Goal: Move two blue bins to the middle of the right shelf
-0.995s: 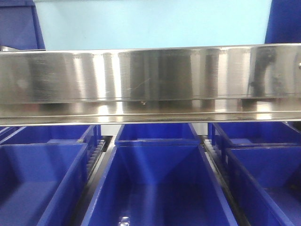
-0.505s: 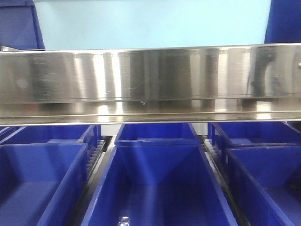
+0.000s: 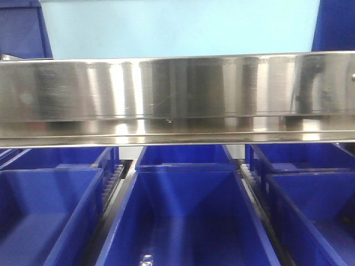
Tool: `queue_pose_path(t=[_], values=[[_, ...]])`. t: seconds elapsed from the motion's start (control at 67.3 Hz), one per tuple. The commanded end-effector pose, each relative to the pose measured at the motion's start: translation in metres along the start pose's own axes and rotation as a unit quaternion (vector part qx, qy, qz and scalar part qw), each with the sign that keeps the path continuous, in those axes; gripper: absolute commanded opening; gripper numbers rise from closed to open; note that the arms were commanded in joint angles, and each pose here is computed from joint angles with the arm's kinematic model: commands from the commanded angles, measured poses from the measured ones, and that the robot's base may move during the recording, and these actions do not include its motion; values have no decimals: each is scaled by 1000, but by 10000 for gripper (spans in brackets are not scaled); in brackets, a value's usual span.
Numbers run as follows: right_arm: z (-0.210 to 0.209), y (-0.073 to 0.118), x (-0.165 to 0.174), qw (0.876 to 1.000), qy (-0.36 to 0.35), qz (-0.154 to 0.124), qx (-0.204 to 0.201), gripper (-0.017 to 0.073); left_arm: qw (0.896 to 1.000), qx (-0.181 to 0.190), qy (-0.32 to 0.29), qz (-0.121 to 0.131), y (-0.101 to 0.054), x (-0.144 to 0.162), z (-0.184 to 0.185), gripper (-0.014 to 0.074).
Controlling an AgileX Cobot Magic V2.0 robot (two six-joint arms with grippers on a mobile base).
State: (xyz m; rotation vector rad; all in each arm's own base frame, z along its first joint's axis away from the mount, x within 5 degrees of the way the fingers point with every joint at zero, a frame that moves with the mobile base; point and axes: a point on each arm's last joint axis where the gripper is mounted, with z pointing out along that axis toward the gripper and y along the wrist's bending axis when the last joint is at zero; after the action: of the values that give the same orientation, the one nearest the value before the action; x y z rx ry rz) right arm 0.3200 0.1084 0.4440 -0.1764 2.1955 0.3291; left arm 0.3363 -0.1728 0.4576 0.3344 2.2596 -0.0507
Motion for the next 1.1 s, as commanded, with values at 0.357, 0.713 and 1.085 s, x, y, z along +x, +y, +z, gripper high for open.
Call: queue_pose_path(t=[0.357, 0.713, 1.085], values=[[-7, -1, 2, 1000, 22, -10, 6, 411, 1000, 0, 24, 12, -4, 4, 9, 359], [-20, -2, 11, 995, 93, -11, 14, 505, 1000, 3, -10, 4, 6, 2, -31, 590], [5, -5, 35, 992, 129, 0, 10, 486, 998, 3, 62, 3, 2, 33, -7, 590]])
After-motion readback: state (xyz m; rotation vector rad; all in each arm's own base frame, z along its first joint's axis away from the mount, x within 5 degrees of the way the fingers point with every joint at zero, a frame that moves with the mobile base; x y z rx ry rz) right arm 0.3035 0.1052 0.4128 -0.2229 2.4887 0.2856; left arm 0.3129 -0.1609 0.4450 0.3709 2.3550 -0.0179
